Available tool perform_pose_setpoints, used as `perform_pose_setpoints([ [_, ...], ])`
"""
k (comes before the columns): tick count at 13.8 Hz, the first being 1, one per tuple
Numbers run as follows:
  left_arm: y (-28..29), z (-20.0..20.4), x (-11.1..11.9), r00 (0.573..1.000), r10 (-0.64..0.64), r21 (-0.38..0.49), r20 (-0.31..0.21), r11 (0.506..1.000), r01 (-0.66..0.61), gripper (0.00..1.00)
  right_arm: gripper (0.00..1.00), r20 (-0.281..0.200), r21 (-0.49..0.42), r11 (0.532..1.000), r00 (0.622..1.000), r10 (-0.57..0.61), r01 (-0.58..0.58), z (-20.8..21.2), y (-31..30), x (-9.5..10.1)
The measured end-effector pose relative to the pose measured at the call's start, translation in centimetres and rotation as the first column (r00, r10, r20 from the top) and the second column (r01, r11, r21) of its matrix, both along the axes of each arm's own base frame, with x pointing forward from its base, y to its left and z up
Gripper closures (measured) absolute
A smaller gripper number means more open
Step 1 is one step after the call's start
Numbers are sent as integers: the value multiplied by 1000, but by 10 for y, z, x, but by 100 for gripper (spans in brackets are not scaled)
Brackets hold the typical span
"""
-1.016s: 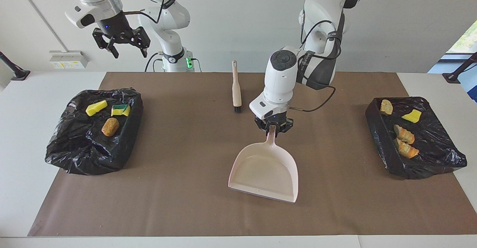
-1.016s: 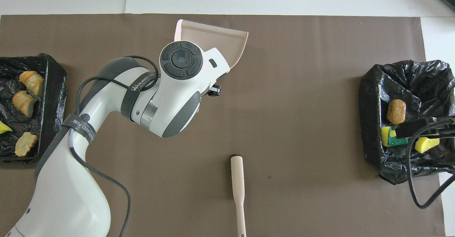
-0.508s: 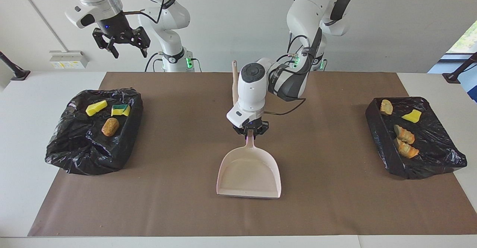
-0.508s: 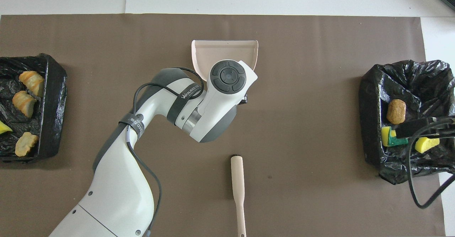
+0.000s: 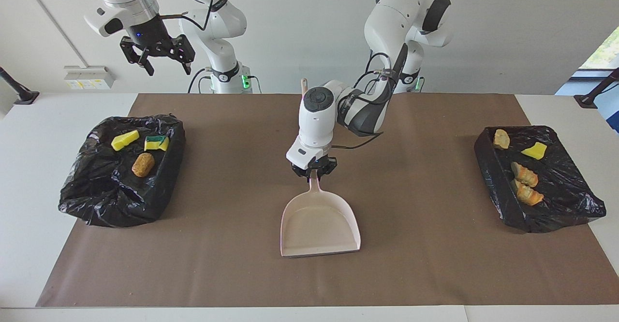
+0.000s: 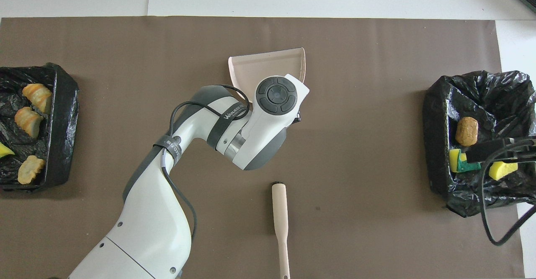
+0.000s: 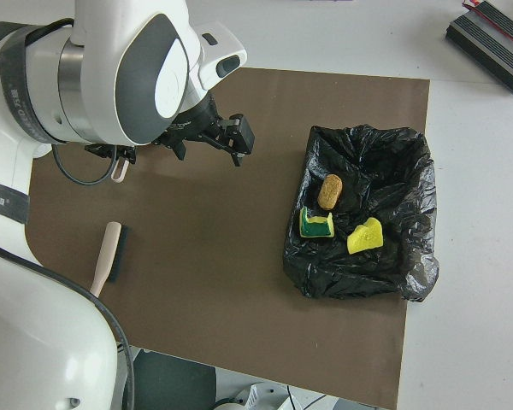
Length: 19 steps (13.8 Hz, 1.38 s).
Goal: Sweep and dump trash in bin
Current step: 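Lower the dustpan onto the mat and release it with the left gripper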
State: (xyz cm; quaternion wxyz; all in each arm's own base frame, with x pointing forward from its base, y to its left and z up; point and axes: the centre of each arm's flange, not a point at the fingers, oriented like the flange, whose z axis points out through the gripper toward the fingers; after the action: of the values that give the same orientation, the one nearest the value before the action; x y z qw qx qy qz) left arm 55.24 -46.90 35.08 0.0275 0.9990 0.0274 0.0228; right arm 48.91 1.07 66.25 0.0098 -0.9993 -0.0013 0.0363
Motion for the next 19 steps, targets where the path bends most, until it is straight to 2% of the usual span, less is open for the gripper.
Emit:
perform_pose_setpoints([
  [2,0,1,1,1000,5,-9,7,1000,-5,64,0,0,0,1000,1000,0,0,0,0,0],
  [3,0,1,2,1000,7,-9,8,1000,-7,57,0,0,0,1000,1000,0,0,0,0,0],
  [4,1,1,3,1000,8,-7,9,1000,-8,48,0,0,0,1000,1000,0,0,0,0,0],
  [7,8,6,8,999,-26,10,34,1000,26,9,0,0,0,1000,1000,0,0,0,0,0],
  [8,14,16,12,997,-61,13,52,998,60,5,0,0,0,1000,1000,0,0,0,0,0],
  [11,67,66,34,974,-204,37,98,979,201,0,0,0,0,1000,1000,0,0,0,0,0],
  [14,145,123,48,942,-321,83,101,946,314,0,0,0,0,1000,1000,0,0,0,0,0],
  [16,201,169,51,920,-380,113,97,922,370,0,0,0,0,1000,1000,0,0,0,0,0],
  [19,266,226,42,895,-436,145,90,895,421,0,0,0,0,1000,1000,0,0,0,0,0],
])
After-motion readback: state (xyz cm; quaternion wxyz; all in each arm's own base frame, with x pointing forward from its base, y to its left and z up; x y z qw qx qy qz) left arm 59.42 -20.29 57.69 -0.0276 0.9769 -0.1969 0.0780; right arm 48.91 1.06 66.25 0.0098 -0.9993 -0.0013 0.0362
